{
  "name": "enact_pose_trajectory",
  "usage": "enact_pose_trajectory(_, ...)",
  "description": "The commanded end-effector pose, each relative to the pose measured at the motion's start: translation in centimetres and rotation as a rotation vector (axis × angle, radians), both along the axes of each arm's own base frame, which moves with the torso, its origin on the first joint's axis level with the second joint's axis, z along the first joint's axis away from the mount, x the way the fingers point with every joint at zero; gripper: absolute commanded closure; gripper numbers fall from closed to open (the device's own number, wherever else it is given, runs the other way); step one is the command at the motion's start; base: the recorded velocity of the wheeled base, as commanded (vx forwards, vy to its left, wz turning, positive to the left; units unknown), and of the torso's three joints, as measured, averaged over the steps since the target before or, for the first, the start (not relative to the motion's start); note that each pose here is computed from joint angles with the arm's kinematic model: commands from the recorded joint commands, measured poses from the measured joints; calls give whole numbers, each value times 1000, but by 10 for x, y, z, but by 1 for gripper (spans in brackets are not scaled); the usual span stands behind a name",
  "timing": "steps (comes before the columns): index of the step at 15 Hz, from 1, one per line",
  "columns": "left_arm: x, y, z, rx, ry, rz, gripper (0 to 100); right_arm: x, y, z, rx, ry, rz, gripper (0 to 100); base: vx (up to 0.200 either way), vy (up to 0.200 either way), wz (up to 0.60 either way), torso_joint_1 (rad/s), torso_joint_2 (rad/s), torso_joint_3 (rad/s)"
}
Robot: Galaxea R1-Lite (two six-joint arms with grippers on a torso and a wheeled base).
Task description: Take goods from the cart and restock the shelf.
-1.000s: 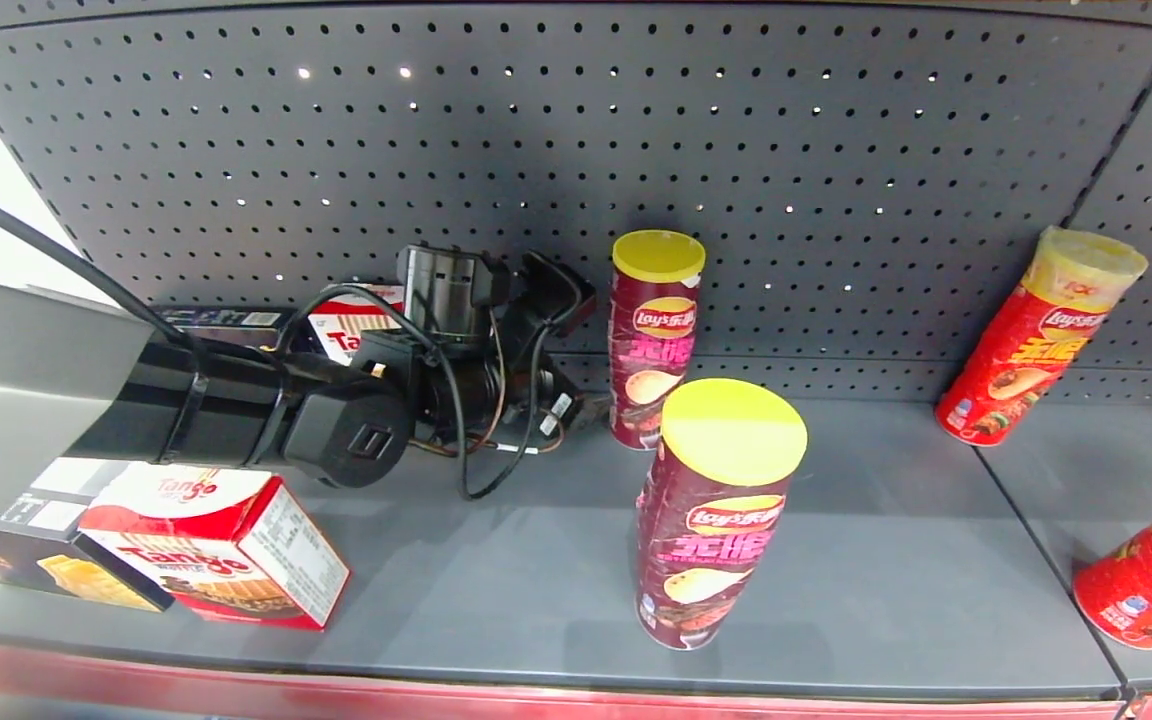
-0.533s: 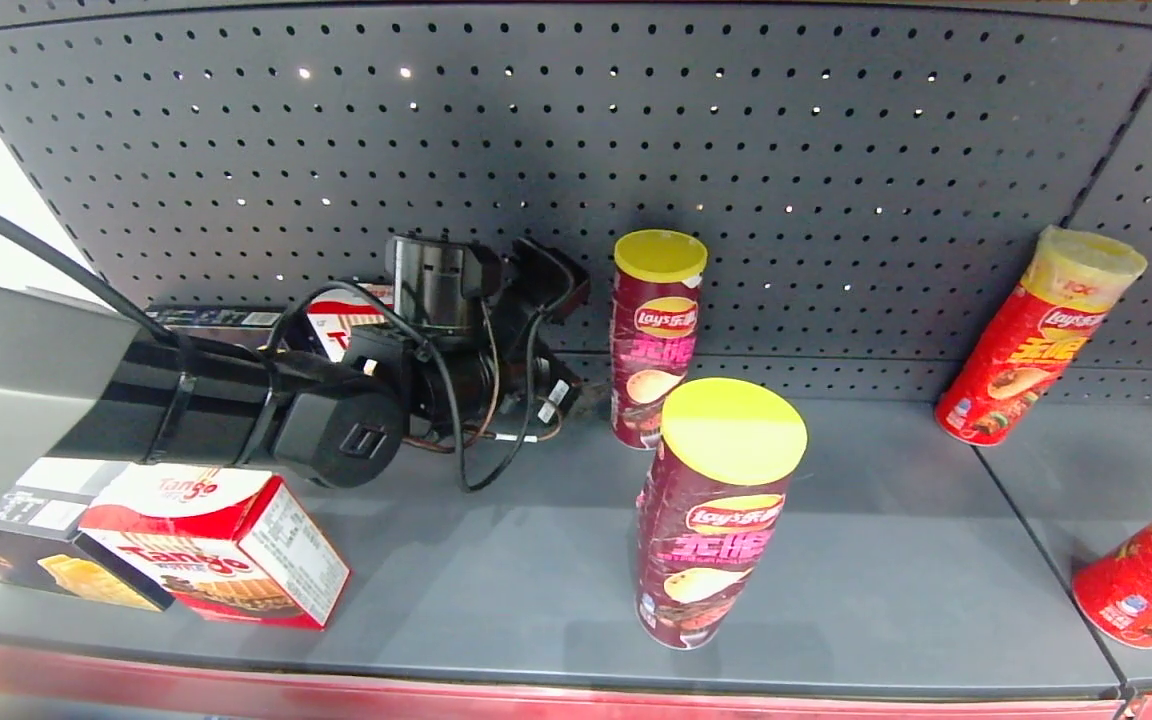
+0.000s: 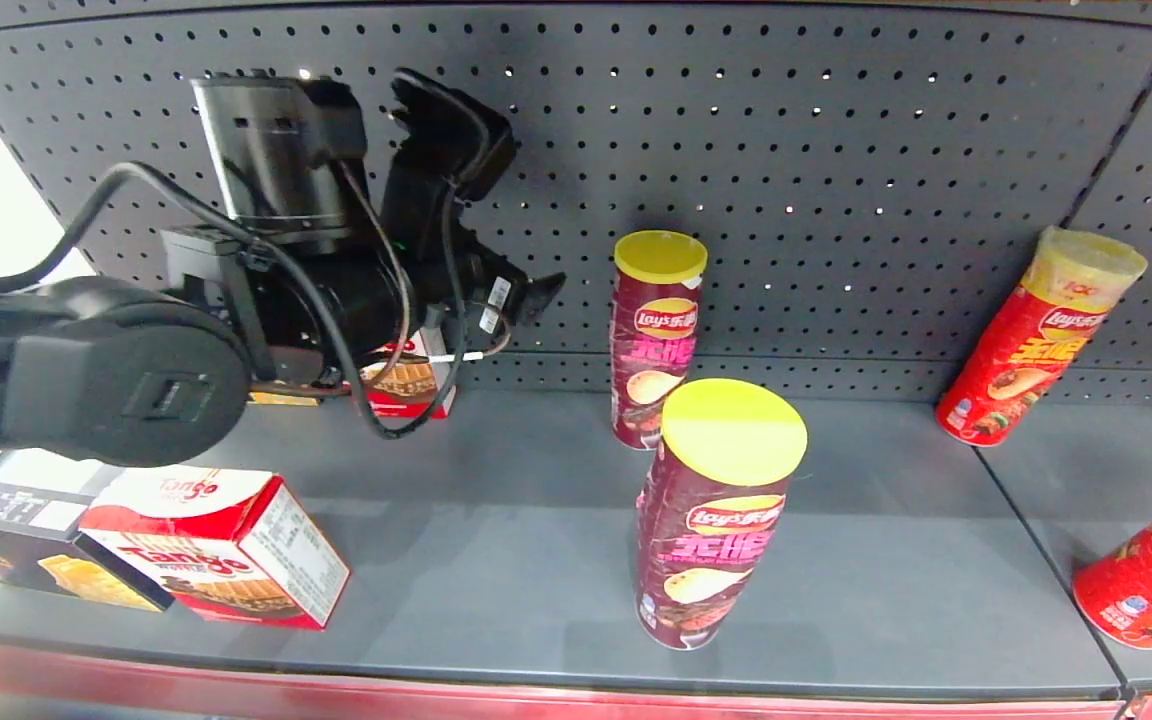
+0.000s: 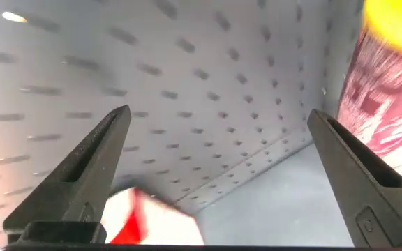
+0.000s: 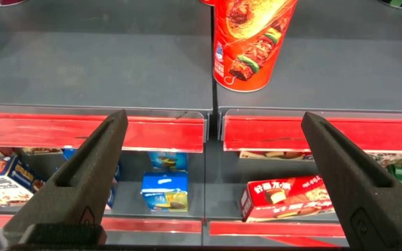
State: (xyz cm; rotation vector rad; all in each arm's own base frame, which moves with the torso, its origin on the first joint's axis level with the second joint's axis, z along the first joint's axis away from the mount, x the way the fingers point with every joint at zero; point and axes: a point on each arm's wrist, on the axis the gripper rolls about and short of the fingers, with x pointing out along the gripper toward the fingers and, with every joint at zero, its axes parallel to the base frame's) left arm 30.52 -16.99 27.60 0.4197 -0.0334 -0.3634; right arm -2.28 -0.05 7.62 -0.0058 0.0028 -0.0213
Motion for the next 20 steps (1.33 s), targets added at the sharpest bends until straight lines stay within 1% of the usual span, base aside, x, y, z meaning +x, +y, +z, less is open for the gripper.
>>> enact_pose_trajectory(1, -38, 16, 21, -29, -48, 12, 0, 0, 0, 0, 0, 2, 0, 0, 0, 0, 0, 0, 0, 0)
enact_pose_trajectory(2, -61, 25, 14, -20, -33, 16, 0, 0, 0, 0, -5, 2, 7, 0, 0, 0, 0, 0, 0, 0)
enact_pose_trajectory(3, -64, 25, 13, -21, -34, 13, 0, 0, 0, 0, -6, 2, 7, 0, 0, 0, 0, 0, 0, 0)
enact_pose_trajectory(4, -78, 29, 2, -44, -31, -2, 0, 0, 0, 0, -6, 2, 7, 0, 0, 0, 0, 0, 0, 0)
enact_pose_trajectory(5, -89, 35, -8, -85, -52, -2, 0, 0, 0, 0, -5, 2, 7, 0, 0, 0, 0, 0, 0, 0)
enact_pose_trajectory(6, -93, 39, -12, -102, -76, -2, 0, 0, 0, 0, -3, 2, 7, 0, 0, 0, 0, 0, 0, 0)
enact_pose_trajectory(7, -97, 42, -15, -114, -89, 0, 0, 0, 0, 0, -5, 2, 7, 0, 0, 0, 0, 0, 0, 0)
enact_pose_trajectory(9, -104, 49, -18, -145, -83, 9, 0, 0, 0, 0, 1, -3, -14, 0, 0, 0, 0, 0, 0, 0)
enact_pose_trajectory(10, -104, 49, -14, -163, -90, 6, 0, -5, -1, 31, 44, -87, -44, 0, 0, 0, 0, 0, 0, 0)
enact_pose_trajectory(11, -105, 49, -14, -167, -94, 4, 0, 0, -1, 78, 121, -67, -21, 0, 0, 0, 0, 0, 0, 0)
enact_pose_trajectory(12, -105, 49, -14, -166, -91, 3, 0, 4, -1, 89, 131, -38, -4, 0, 0, 0, 0, 0, 0, 0)
enact_pose_trajectory(13, -105, 50, -15, -165, -90, 5, 0, 4, 0, 116, 66, -63, 118, 0, 0, 0, 0, 0, 0, 0)
enact_pose_trajectory(14, -107, 50, -12, -171, -99, 1, 0, 11, 2, 125, -6, -45, 205, 0, 0, 0, 0, 0, 0, 0)
enact_pose_trajectory(15, -109, 52, -12, -173, -103, 2, 0, 19, 4, 135, -56, -28, 294, 0, 0, 0, 0, 0, 0, 0)
enact_pose_trajectory(16, -109, 52, -12, -172, -101, 2, 0, 29, 7, 144, -82, -5, 382, 0, 0, 0, 0, 0, 0, 0)
enact_pose_trajectory(18, -109, 52, -11, -174, -104, 1, 0, 47, 11, 158, -118, 25, 494, 0, 0, 0, 0, 0, 0, 0)
enact_pose_trajectory(20, -110, 52, -12, -172, -101, 1, 0, 68, 19, 167, -122, 75, 643, 0, 0, 0, 0, 0, 0, 0)
